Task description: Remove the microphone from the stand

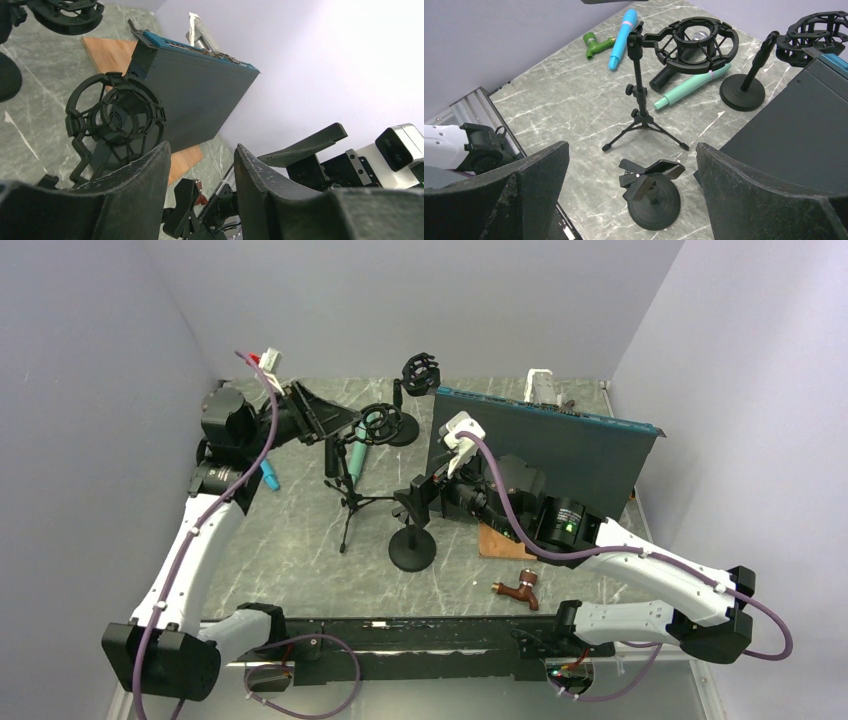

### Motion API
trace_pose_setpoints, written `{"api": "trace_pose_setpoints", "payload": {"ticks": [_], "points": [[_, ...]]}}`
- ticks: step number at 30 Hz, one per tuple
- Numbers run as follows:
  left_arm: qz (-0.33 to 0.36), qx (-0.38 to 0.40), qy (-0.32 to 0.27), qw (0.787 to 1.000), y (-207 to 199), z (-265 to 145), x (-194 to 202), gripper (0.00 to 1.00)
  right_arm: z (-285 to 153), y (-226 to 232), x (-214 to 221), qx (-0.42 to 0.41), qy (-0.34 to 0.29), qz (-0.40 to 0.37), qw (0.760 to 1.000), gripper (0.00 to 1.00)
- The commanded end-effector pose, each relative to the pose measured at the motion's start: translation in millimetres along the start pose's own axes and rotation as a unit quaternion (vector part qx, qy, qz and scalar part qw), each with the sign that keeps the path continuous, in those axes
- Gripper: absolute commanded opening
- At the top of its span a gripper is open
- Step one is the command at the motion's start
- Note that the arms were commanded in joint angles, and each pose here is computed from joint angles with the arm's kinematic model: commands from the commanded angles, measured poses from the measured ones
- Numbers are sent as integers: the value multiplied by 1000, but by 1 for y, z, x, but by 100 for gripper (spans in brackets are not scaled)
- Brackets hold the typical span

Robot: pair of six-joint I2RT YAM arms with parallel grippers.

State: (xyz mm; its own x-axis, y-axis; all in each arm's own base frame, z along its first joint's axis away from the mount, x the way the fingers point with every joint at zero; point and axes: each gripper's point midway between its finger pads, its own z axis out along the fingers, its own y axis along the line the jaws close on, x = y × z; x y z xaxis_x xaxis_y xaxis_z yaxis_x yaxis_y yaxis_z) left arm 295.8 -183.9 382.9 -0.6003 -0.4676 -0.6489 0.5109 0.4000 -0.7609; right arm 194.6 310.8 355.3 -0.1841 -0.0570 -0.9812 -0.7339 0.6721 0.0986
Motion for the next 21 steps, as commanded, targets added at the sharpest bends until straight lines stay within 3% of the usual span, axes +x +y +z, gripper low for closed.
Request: {"api": "trace_pose_setpoints", "payload": {"ticks": [1, 8, 21], "points": [[49, 37, -4, 998, -14, 10, -7, 56, -8, 1, -22, -6, -35, 16, 999, 100], [33, 37, 9, 999, 6, 19, 5, 64, -11, -2, -21, -1, -37, 19, 999, 100], [-16, -21, 41, 999, 63, 10, 60, 64, -11, -1, -21, -2, -36, 19, 999, 100]]}}
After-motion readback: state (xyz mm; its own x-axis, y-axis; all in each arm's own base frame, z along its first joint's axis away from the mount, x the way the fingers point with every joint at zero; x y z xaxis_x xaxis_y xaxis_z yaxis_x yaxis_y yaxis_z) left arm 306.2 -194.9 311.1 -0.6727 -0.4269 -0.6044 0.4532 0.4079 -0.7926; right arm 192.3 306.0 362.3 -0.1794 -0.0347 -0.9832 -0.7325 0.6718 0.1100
